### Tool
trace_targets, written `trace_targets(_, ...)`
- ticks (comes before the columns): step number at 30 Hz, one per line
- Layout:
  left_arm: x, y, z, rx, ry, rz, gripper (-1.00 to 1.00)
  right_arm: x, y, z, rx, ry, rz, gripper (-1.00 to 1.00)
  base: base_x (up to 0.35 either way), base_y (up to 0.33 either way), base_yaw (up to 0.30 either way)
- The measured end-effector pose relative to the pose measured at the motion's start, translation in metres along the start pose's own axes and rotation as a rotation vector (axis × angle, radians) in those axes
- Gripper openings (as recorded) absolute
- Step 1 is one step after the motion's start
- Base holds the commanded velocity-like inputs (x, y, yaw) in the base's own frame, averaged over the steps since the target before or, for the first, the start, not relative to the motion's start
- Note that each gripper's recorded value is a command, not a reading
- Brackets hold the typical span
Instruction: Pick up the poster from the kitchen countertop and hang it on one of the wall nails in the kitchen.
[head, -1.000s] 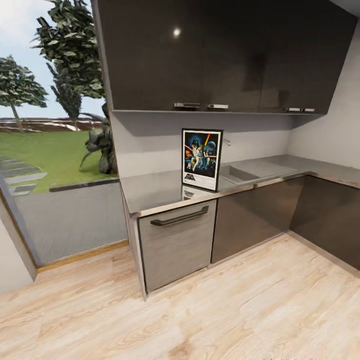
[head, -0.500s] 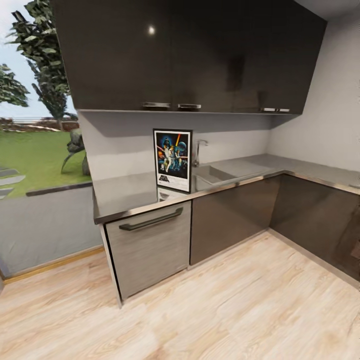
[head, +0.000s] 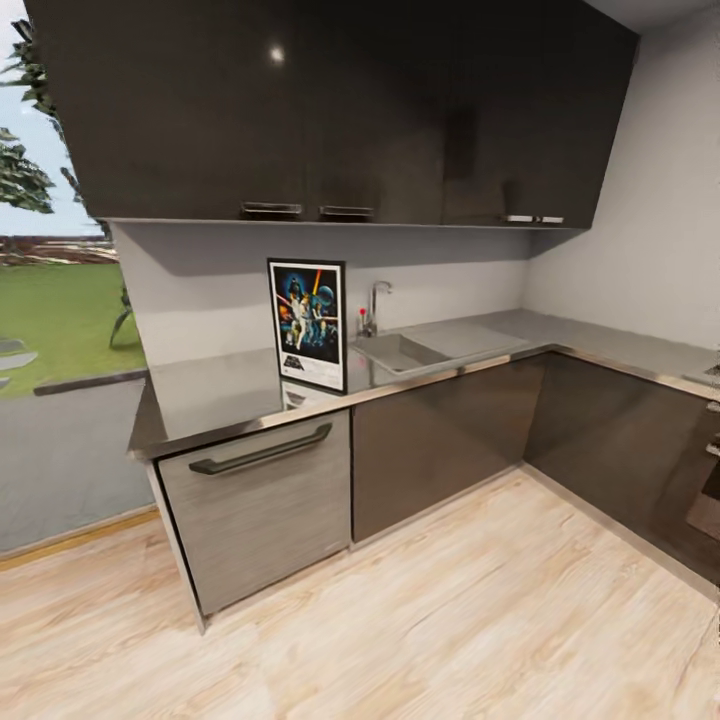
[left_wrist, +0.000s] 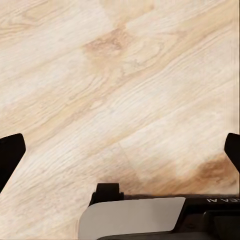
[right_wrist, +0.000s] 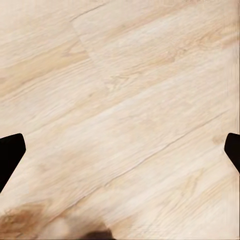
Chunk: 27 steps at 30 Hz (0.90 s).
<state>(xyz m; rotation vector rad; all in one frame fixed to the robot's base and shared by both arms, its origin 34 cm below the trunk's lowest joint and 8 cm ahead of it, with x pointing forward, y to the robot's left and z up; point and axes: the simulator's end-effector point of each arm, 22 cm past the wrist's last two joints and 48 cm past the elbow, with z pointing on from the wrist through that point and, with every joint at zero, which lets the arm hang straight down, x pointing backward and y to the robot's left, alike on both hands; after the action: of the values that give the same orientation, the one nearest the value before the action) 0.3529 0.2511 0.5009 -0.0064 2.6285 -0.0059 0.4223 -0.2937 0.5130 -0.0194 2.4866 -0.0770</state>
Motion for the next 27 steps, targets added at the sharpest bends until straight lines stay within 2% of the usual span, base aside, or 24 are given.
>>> trace_targets(21,0.001,0.0,0.0,0.0,0.002,0.002,1.0,0.0,0.0,0.0,0.001,0.0,0.003,1.0,0.164,-0.33,0.0)
trace_targets(27,0.018,-0.002,0.0,0.005,0.037,0.006,1.0,0.0,0.0,0.0,0.001,0.0,0.003,1.0,0.118,-0.331,0.0)
